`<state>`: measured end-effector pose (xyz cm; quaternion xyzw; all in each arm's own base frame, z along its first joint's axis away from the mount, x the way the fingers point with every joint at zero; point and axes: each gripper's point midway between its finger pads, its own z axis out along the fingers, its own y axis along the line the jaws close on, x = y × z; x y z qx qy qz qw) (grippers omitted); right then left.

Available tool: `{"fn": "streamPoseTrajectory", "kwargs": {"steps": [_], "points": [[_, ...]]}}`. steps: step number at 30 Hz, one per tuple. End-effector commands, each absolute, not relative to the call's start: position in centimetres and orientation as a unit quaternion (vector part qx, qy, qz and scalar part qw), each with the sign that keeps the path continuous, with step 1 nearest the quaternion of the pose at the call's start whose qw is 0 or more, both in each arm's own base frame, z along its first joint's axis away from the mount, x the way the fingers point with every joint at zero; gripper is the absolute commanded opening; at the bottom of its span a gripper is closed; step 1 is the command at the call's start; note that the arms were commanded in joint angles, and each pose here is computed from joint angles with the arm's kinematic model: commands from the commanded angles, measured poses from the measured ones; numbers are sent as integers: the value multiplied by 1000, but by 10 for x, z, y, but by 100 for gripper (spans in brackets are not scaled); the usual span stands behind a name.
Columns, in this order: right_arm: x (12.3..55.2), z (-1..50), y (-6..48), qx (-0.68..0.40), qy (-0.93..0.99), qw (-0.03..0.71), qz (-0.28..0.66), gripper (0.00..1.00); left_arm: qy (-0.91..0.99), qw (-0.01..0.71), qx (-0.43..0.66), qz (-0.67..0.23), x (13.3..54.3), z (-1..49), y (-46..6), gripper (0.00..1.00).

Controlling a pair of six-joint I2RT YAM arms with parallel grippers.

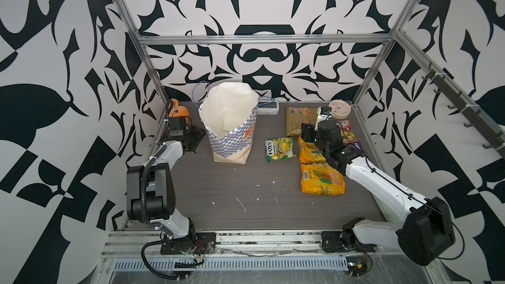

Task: Take the snacks out of the paper bag
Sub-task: Rotate the paper bag at the top-center of the table.

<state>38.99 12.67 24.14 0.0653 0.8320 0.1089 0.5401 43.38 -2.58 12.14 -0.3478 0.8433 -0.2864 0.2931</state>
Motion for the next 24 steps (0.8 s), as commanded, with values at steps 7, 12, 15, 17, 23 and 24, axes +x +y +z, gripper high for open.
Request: {"fn": "streamPoseTrajectory", "kwargs": {"steps": [7, 12, 15, 17, 23, 24], "points": [[397, 261, 118, 68, 817, 568, 76, 74, 841, 272, -369, -287, 422, 105, -52, 45], [398, 257, 111, 74, 819, 565, 59, 76, 837, 270, -385, -278, 411, 101, -49, 45], [399, 254, 104, 80, 820, 565, 45, 76, 838, 284, -389, -256, 407, 106, -40, 45], [399, 255, 98, 84, 818, 568, 27, 79, 839, 308, -379, -241, 409, 117, -34, 47], [381, 272, 65, 113, 773, 624, -27, 100, 837, 395, -344, -161, 411, 169, 3, 67], [377, 275, 61, 117, 762, 636, -32, 100, 831, 414, -343, -143, 408, 179, 10, 71]]}}
